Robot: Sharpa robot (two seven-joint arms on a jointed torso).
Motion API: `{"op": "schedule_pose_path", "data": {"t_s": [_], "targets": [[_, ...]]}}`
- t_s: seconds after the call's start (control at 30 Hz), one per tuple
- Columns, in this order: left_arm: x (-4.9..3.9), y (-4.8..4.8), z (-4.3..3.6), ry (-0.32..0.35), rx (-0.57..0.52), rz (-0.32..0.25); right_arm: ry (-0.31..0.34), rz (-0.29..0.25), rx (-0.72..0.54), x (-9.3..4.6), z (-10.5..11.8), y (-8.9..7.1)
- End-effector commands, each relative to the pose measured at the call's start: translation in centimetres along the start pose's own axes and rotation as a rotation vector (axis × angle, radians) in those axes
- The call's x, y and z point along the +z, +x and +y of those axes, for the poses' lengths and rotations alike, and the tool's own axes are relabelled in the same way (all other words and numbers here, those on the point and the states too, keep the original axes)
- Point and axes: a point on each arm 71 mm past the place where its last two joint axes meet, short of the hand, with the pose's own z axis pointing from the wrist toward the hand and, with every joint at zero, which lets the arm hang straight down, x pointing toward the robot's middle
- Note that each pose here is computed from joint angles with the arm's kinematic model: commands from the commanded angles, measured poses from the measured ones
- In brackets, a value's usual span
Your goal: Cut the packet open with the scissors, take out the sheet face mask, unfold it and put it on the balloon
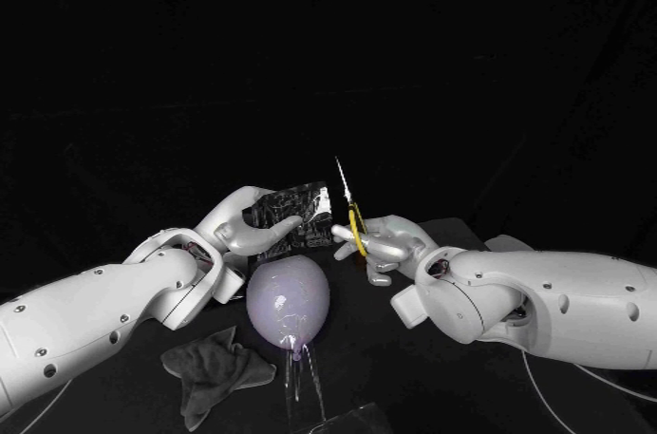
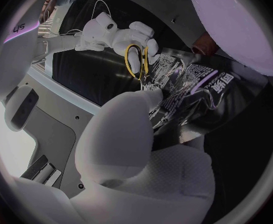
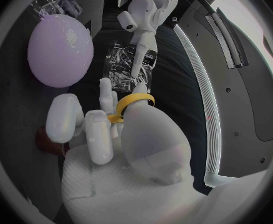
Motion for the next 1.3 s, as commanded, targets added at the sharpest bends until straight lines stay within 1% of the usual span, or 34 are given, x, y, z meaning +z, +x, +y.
{"op": "schedule_pose_path", "data": {"t_s": [0.03,0.13,0.33,0.47,0.57,0.63,0.7,0.77,0.9,0.93,0.97,1.1,1.2,1.3], "targets": [[0.08,0.01,-0.04,-0.006,-0.039,0.004,-0.028,0.020,0.002,0.0,0.2,-0.1],[0.03,-0.21,0.27,-0.031,-0.100,-0.010,-0.026,0.010,0.012,0.0,0.1,-0.6],[-0.38,-0.75,1.02,-0.078,-0.291,-0.018,-0.035,-0.015,0.061,0.1,-0.2,-1.7],[-0.94,-1.22,1.48,-0.102,-0.425,-0.017,-0.051,-0.036,0.078,0.2,-0.3,-2.6],[-1.70,-1.66,1.85,-0.121,-0.532,-0.008,-0.056,-0.054,0.081,0.3,-0.6,-3.3],[-2.36,-1.94,2.06,-0.131,-0.586,0.001,-0.056,-0.066,0.081,0.4,-0.8,-3.8],[-3.23,-2.20,2.30,-0.143,-0.630,0.012,-0.055,-0.080,0.081,0.4,-0.9,-4.3],[-3.70,-2.31,2.42,-0.150,-0.649,0.019,-0.054,-0.087,0.080,0.4,-1.0,-4.6],[-5.43,-2.62,2.83,-0.174,-0.699,0.045,-0.051,-0.112,0.074,0.6,-1.4,-5.5],[-5.95,-2.70,2.96,-0.180,-0.710,0.052,-0.049,-0.119,0.073,0.7,-1.5,-5.8],[-6.67,-2.82,3.17,-0.190,-0.722,0.062,-0.047,-0.127,0.071,0.8,-1.6,-6.2],[-8.45,-3.06,3.81,-0.215,-0.743,0.083,-0.042,-0.144,0.066,1.0,-1.9,-6.8],[-10.19,-3.31,4.63,-0.247,-0.739,0.101,-0.037,-0.157,0.062,1.1,-2.2,-7.3],[-11.87,-3.60,5.50,-0.282,-0.712,0.121,-0.033,-0.167,0.058,1.2,-2.5,-7.7]]}}
